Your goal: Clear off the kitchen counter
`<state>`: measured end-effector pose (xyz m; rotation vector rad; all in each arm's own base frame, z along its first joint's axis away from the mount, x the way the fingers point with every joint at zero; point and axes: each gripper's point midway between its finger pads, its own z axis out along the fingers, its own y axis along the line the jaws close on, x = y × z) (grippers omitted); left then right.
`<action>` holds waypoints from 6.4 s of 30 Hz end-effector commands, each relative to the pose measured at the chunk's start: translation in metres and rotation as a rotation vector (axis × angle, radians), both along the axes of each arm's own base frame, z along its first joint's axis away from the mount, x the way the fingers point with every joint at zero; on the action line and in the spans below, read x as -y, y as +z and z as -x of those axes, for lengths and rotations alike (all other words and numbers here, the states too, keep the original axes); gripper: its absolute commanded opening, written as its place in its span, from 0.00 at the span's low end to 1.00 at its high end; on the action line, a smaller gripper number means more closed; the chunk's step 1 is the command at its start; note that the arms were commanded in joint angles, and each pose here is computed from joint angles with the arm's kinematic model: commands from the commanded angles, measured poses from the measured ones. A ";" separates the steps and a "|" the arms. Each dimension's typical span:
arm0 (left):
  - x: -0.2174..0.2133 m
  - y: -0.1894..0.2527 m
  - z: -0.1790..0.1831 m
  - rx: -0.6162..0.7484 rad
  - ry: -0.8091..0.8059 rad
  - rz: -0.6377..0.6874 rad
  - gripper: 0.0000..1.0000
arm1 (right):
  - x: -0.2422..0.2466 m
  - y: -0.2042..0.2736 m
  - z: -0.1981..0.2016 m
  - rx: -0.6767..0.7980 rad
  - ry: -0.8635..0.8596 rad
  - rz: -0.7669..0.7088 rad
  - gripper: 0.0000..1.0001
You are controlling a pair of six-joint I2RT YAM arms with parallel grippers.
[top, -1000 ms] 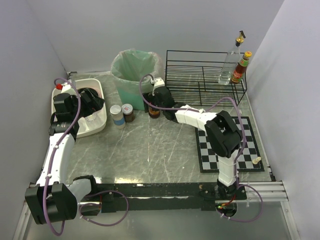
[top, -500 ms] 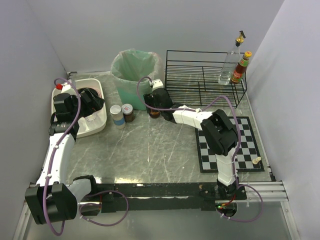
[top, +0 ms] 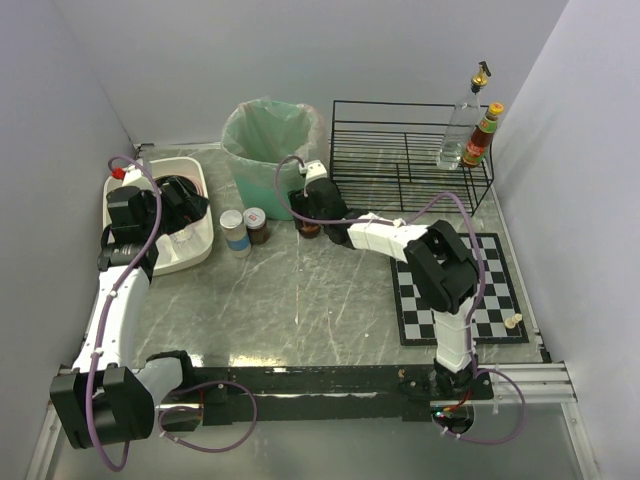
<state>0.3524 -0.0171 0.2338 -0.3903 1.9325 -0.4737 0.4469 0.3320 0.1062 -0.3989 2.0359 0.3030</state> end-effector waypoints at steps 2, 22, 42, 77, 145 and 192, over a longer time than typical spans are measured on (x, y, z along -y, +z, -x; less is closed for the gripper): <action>0.003 0.016 -0.002 0.045 -0.021 -0.011 0.99 | 0.001 0.066 0.021 0.073 0.067 -0.087 0.00; 0.004 0.017 -0.002 0.048 -0.026 -0.008 0.99 | 0.165 0.283 0.017 0.274 -0.109 -0.206 0.00; 0.004 0.018 -0.001 0.053 -0.025 -0.011 0.99 | 0.281 0.284 -0.115 0.307 -0.427 -0.127 0.00; 0.004 0.015 -0.002 0.045 -0.027 -0.011 0.99 | 0.327 0.181 -0.140 0.180 -0.533 -0.031 0.04; 0.000 0.013 -0.004 0.031 0.000 -0.007 0.99 | -0.013 0.233 0.092 0.236 0.356 -0.476 0.92; -0.054 0.028 0.009 0.045 0.320 -0.077 0.99 | -0.195 0.065 0.090 0.087 0.555 -0.151 1.00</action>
